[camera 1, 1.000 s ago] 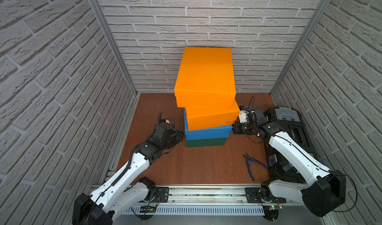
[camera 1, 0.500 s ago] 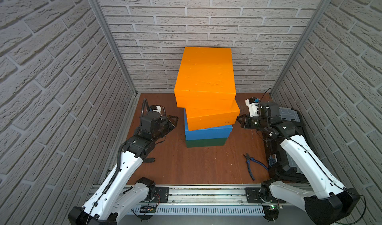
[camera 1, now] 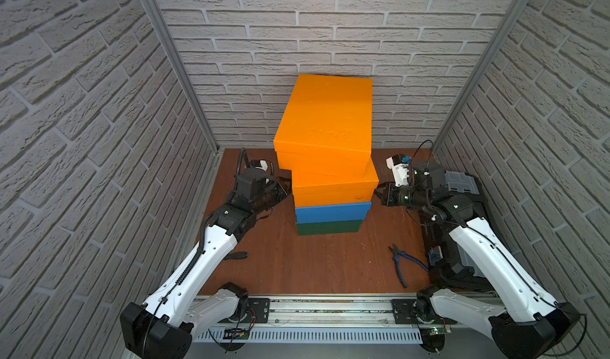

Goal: Stack the shoeboxes
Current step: Adjust the shoeboxes in the shoebox.

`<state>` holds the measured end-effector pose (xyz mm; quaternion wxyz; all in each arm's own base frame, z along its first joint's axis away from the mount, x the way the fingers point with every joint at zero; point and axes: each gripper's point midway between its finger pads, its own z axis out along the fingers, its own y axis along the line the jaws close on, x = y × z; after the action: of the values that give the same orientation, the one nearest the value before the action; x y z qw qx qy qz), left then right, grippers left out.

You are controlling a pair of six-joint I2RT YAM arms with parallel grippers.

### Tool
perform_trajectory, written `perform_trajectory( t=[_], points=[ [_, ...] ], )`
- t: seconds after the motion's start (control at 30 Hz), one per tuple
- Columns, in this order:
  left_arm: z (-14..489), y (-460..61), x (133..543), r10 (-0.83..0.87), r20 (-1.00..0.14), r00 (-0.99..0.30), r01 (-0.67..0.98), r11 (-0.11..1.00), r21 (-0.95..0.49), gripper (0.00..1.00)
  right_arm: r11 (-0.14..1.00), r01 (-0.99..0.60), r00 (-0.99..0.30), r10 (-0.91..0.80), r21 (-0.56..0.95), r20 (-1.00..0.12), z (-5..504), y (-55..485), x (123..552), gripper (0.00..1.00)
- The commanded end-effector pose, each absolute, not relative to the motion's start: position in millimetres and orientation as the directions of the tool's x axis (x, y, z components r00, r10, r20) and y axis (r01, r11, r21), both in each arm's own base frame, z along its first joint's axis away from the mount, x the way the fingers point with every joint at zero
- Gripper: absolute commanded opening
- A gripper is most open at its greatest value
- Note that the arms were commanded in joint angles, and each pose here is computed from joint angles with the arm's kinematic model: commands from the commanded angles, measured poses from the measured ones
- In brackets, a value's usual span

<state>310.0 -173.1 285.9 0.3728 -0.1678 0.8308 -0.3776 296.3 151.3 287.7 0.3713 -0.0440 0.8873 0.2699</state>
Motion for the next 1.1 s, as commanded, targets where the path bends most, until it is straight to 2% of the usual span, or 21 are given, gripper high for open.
perform_trajectory(
  t=[0.0,0.63,0.9,1.07],
  points=[
    [314,-185,311,-0.555,-0.522,-0.648,0.097,0.619,-0.779,0.34,0.82,-0.331,-0.703,0.116,0.468,-0.701,299,162,287,0.08],
    [324,-150,296,-0.587,-0.572,-0.573,0.065,0.663,-0.746,0.34,0.898,-0.285,-0.659,0.07,0.336,-0.748,312,134,294,0.08],
    [354,-104,299,-0.585,-0.664,-0.465,0.023,0.742,-0.67,0.36,0.89,-0.32,-0.571,0.094,0.327,-0.815,356,134,309,0.08],
    [382,-78,324,-0.632,-0.659,-0.407,0.014,0.717,-0.696,0.37,0.894,-0.318,-0.551,0.097,0.316,-0.829,380,137,324,0.08]
  ],
)
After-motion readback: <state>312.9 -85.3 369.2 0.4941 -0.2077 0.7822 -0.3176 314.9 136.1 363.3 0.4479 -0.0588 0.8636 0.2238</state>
